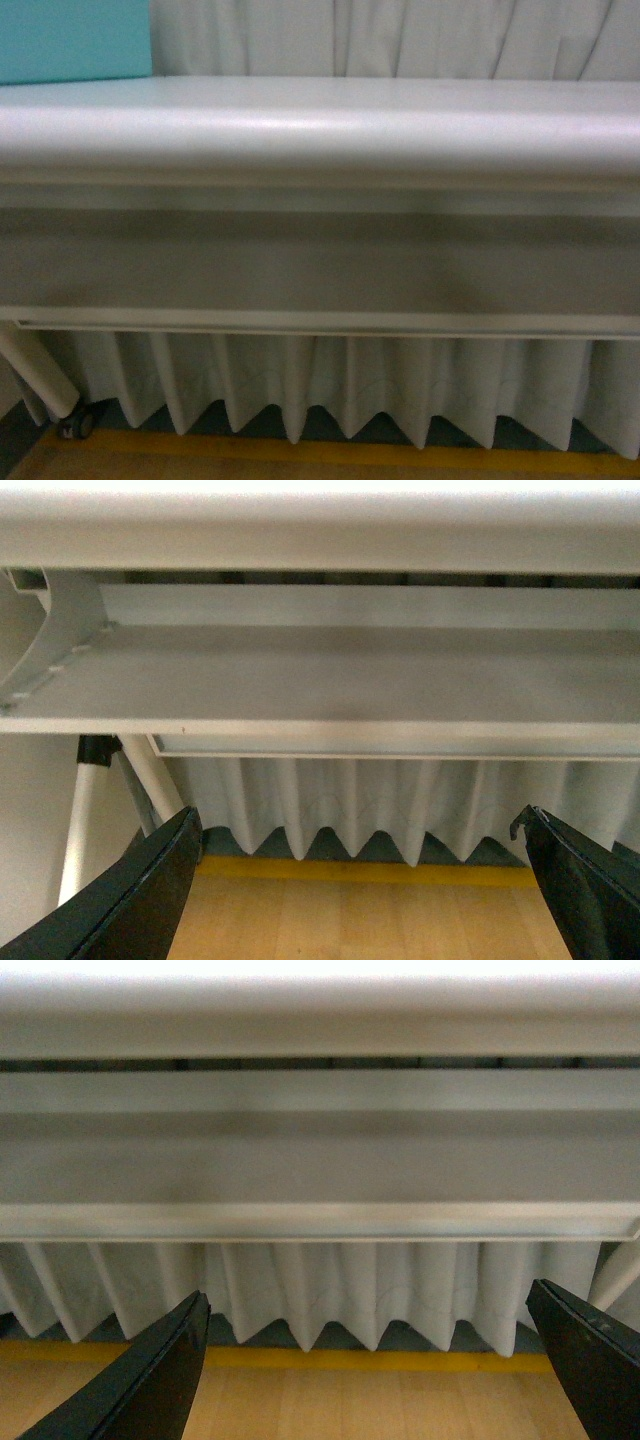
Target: Wind up and store yellow beetle toy
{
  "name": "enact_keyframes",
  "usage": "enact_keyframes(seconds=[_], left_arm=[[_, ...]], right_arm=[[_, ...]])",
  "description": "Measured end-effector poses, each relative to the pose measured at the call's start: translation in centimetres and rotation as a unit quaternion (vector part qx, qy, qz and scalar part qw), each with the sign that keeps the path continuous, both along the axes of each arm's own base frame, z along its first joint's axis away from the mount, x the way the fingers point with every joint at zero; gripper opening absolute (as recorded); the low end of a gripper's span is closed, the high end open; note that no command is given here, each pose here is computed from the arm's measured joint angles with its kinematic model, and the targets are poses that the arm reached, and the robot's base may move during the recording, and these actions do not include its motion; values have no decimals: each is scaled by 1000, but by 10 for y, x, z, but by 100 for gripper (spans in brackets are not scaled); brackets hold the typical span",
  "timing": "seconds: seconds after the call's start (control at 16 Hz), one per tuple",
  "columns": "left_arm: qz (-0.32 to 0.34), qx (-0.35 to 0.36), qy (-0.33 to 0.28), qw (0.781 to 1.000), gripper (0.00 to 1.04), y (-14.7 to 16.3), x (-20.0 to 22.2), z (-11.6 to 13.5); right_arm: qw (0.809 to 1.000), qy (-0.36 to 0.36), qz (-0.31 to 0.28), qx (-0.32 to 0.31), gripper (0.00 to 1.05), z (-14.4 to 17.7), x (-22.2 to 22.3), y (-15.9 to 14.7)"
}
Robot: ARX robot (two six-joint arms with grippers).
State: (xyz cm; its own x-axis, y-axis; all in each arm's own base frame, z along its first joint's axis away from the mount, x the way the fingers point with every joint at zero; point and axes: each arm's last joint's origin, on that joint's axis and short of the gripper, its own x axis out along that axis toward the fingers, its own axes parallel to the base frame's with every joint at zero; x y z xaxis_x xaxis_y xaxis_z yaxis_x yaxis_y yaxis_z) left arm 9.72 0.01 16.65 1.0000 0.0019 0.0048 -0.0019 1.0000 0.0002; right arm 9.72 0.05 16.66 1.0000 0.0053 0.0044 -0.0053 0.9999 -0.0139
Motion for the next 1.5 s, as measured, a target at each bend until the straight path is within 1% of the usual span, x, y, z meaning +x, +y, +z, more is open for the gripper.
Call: enact_keyframes(seconds=[1.5], left_arm=[[0, 0, 1, 1000, 98, 0, 0, 0]], right_arm=[[1000, 0, -1, 2, 98, 0, 0, 0]])
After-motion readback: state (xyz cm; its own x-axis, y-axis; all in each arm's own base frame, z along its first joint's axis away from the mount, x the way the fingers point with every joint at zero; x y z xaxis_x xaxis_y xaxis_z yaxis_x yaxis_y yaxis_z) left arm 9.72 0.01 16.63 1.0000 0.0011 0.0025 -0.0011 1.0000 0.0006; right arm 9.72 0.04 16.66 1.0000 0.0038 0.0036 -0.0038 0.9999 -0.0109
